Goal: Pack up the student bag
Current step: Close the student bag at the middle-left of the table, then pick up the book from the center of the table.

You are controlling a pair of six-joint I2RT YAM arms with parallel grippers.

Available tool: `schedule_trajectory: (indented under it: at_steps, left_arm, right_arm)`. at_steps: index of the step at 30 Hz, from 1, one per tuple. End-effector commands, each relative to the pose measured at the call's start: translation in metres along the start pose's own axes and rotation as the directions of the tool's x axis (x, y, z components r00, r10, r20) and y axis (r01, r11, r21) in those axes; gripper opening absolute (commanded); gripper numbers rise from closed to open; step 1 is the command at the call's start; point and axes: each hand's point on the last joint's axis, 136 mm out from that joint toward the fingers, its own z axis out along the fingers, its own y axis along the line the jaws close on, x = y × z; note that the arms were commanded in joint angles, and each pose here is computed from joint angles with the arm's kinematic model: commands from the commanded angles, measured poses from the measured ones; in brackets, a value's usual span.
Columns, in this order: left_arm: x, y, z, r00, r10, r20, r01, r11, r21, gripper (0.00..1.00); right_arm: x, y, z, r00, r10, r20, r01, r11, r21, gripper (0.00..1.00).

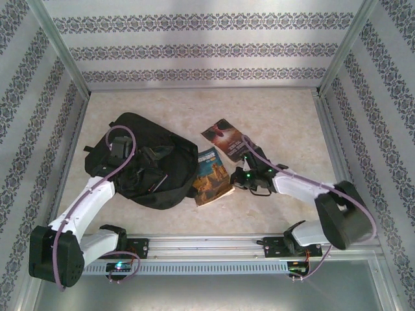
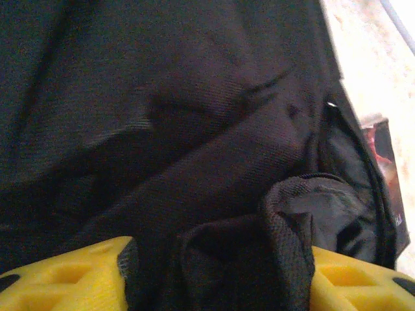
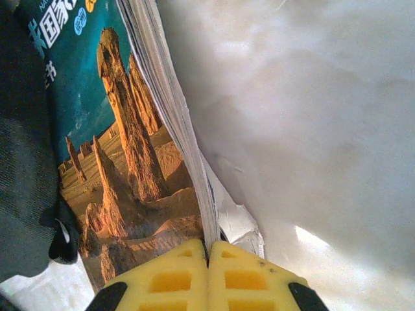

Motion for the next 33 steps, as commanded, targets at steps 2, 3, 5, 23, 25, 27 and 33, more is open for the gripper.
schedule_trajectory:
  at_steps: [2, 3, 5, 23, 25, 27, 33]
  left_arm:
    - [0.010, -0.034, -0.013, 0.966, 0.254, -0.048, -0.254, 0.967, -0.004, 0.54]
    - [0.014, -0.043, -0.013, 0.952, 0.300, -0.058, -0.301, 0.954, 0.001, 0.53]
    - [0.024, -0.062, -0.014, 0.921, 0.383, -0.071, -0.383, 0.923, 0.016, 0.52]
    - [0.143, -0.164, -0.014, 0.634, 0.739, -0.225, -0.704, 0.673, 0.227, 0.51]
    - [0.163, -0.162, -0.005, 0.624, 0.733, -0.271, -0.682, 0.680, 0.270, 0.47]
    - [0.185, -0.154, 0.006, 0.609, 0.721, -0.330, -0.655, 0.692, 0.304, 0.42]
    - [0.221, -0.115, 0.029, 0.556, 0.705, -0.440, -0.636, 0.702, 0.320, 0.36]
  right_arm:
    - [0.015, -0.043, -0.021, 0.995, 0.037, 0.096, -0.055, 0.980, 0.191, 0.00]
    - [0.021, -0.047, -0.025, 0.995, 0.022, 0.101, -0.043, 0.977, 0.209, 0.00]
    - [0.033, -0.050, -0.031, 0.994, -0.004, 0.105, -0.020, 0.974, 0.227, 0.00]
    - [0.010, -0.021, -0.029, 0.998, -0.049, 0.048, 0.046, 0.996, 0.077, 0.55]
    - [0.004, -0.012, -0.021, 1.000, -0.028, -0.010, 0.028, 1.000, 0.005, 0.54]
    - [0.000, -0.004, -0.013, 0.997, -0.041, -0.062, 0.039, 0.999, -0.021, 0.54]
    - [-0.005, 0.003, 0.010, 0.991, -0.021, -0.130, 0.014, 0.998, -0.055, 0.54]
